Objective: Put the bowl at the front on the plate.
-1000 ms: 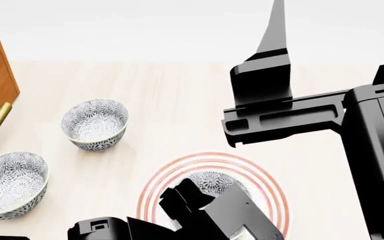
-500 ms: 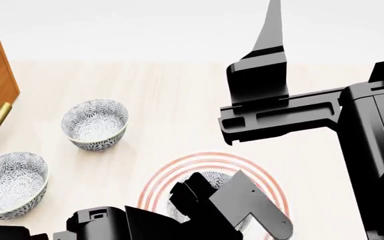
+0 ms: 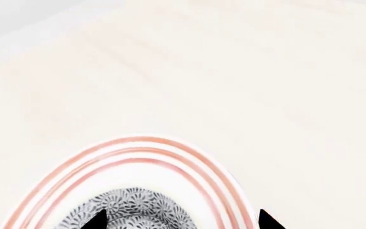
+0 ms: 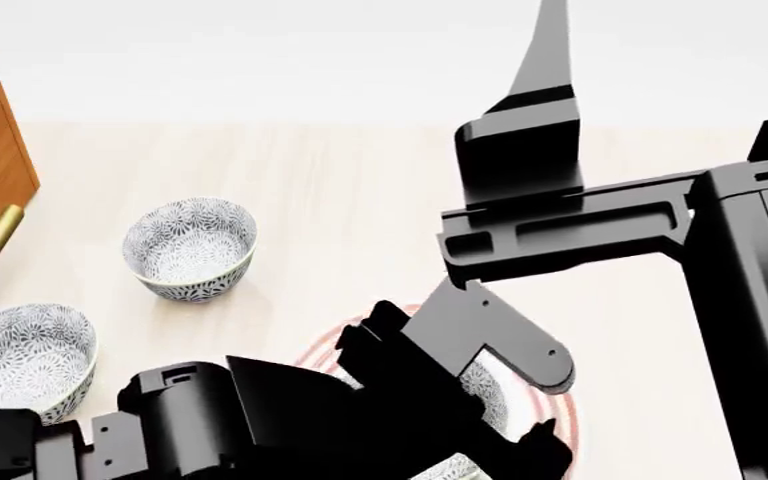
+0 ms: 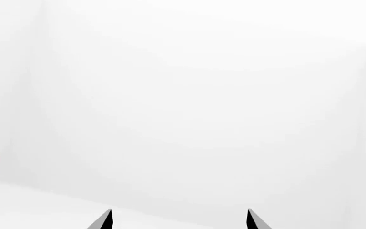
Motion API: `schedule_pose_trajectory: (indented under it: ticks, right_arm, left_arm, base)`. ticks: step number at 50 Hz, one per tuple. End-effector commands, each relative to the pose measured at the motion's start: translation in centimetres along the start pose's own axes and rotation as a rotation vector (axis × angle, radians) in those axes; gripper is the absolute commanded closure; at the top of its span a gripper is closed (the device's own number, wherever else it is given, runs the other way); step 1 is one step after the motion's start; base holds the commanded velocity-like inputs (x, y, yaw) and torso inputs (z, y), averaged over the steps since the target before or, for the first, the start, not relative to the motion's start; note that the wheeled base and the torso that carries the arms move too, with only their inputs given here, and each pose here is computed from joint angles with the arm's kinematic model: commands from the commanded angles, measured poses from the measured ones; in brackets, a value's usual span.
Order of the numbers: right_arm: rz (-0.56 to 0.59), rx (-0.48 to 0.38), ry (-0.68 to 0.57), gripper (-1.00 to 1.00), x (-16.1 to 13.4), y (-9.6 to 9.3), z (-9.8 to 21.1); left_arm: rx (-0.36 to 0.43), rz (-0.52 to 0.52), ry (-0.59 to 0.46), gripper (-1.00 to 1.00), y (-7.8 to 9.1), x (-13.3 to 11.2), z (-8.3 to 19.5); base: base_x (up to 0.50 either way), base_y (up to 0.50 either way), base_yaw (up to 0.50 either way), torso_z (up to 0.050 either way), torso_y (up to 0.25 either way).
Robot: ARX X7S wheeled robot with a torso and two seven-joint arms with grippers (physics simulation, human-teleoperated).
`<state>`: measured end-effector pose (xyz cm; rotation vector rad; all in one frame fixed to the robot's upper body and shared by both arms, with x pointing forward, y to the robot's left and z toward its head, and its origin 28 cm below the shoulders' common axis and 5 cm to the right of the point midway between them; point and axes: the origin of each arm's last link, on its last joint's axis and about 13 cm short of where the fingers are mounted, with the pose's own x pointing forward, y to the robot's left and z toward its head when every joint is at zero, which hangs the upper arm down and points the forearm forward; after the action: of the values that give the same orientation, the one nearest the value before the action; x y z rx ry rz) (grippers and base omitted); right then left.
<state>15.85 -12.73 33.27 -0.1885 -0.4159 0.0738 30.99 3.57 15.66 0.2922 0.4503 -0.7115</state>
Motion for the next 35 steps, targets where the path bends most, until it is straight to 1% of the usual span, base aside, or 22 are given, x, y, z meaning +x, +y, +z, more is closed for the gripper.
schedule_pose_trajectory:
  ticks: [1,2,3,8,9,12,13,14,16,18,20,27,31,32,35]
  right_arm:
    - [-0.008,-0.007,-0.015,-1.00,-0.4,-0.1,0.4]
    - [-0.010,-0.008,-0.015,-1.00,-0.5,-0.1,0.4]
    - [-0.012,-0.009,-0.017,-1.00,-0.6,-0.2,0.5]
    - [-0.016,-0.012,-0.024,-1.00,-0.8,-0.2,0.6]
    - [-0.017,-0.011,-0.027,-1.00,-0.8,-0.2,0.6]
    - [-0.017,-0.012,-0.029,-1.00,-0.8,-0.2,0.6]
    - [-0.018,-0.011,-0.031,-1.00,-0.9,-0.3,0.6]
    - [-0.018,-0.012,-0.031,-1.00,-0.9,-0.3,0.6]
    - [-0.019,-0.012,-0.034,-1.00,-1.0,-0.3,0.7]
    - [-0.020,-0.014,-0.036,-1.00,-1.1,-0.3,0.7]
    - [-0.020,-0.016,-0.040,-1.00,-1.2,-0.3,0.8]
    - [-0.025,-0.018,-0.044,-1.00,-1.4,-0.3,0.8]
    - [-0.027,-0.014,-0.044,-1.00,-1.4,-0.3,0.6]
    - [-0.029,-0.015,-0.043,-1.00,-1.4,-0.4,0.6]
    - [-0.029,-0.013,-0.042,-1.00,-1.3,-0.4,0.5]
  left_arm:
    - [-0.119,0.069,-0.039,-1.00,2.0,0.3,1.5]
    - [-0.126,0.079,-0.043,-1.00,2.2,0.4,1.6]
    - [-0.154,0.093,-0.053,-1.00,2.7,0.4,1.9]
    - [-0.175,0.118,-0.058,-1.00,3.9,0.5,2.1]
    - [-0.196,0.125,-0.058,-1.00,4.3,0.6,2.1]
    - [-0.204,0.137,-0.059,-1.00,4.8,0.7,2.0]
    - [-0.223,0.146,-0.060,-1.00,5.2,0.7,2.1]
    - [-0.220,0.152,-0.066,-1.00,5.3,0.7,2.1]
    - [-0.240,0.158,-0.070,-1.00,5.5,0.6,2.1]
    - [-0.233,0.176,-0.079,-1.00,5.7,0.4,2.1]
    - [-0.258,0.184,-0.082,-1.00,6.0,0.4,2.3]
    - [-0.287,0.227,-0.115,-1.00,7.1,-0.2,2.6]
    - [-0.320,0.264,-0.132,-1.00,7.6,-0.4,2.5]
    - [-0.341,0.264,-0.125,-1.00,7.8,-0.4,2.5]
    - [-0.341,0.271,-0.131,-1.00,8.0,-0.5,2.4]
  base:
    - [0.00,0.00,0.00,0.000,0.000]
    - [0.00,0.00,0.00,0.000,0.000]
    - [0.00,0.00,0.00,0.000,0.000]
    - [0.00,0.00,0.00,0.000,0.000]
    - [0.00,0.00,0.00,0.000,0.000]
    - [0.00,0.00,0.00,0.000,0.000]
    - [0.00,0.00,0.00,0.000,0.000]
    - [0.00,0.00,0.00,0.000,0.000]
    - [0.00,0.00,0.00,0.000,0.000]
    - [0.00,0.00,0.00,0.000,0.000]
    - [0.00,0.00,0.00,0.000,0.000]
    - [0.00,0.00,0.00,0.000,0.000]
    - [0.00,0.00,0.00,0.000,0.000]
    - [0.00,0.00,0.00,0.000,0.000]
    - [0.00,0.00,0.00,0.000,0.000]
